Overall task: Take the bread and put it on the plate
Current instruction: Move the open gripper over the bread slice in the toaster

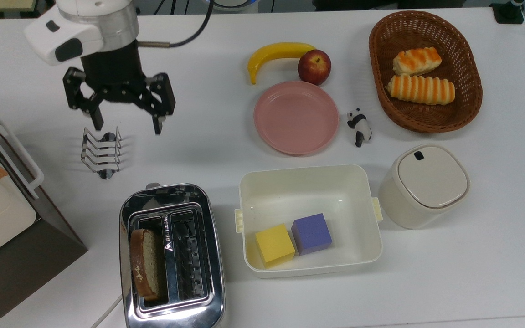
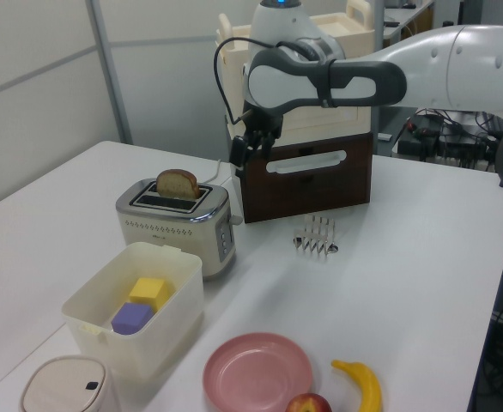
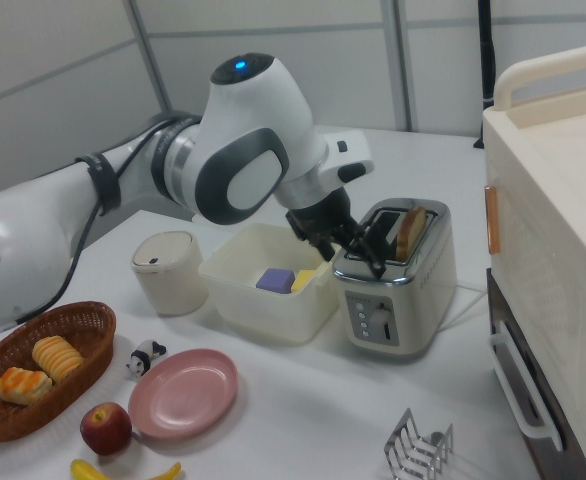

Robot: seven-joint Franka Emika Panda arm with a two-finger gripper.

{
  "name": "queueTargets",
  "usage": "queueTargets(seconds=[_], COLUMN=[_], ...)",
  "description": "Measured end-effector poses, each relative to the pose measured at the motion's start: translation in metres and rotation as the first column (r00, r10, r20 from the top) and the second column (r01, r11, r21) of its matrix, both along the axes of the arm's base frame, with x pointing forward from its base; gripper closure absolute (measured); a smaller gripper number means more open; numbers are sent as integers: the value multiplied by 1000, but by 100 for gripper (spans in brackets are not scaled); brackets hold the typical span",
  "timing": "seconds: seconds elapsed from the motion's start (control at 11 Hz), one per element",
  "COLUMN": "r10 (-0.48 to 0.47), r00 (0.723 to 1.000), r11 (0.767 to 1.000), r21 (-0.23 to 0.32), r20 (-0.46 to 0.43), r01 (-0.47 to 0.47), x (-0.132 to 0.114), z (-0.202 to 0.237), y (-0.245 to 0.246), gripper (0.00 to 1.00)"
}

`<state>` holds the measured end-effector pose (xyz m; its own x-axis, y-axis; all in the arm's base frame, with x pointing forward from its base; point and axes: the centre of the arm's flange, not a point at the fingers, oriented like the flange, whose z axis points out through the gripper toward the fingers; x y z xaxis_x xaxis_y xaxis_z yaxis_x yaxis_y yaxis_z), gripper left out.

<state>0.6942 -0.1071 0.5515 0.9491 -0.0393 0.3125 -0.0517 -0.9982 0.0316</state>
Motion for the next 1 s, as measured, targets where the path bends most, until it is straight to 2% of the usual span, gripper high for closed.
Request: queueTargets(seconds=[0.18, 0.64, 1.0], r10=[-28, -126, -148], r00=[996, 960, 929], r11=[999, 987, 982], r21=[17, 132, 162], r20=[79, 251, 339], r01=[27, 95, 98], x=[12, 40, 55], z=[-6, -28, -44], y=[-1, 4, 11], gripper=[0, 0, 0])
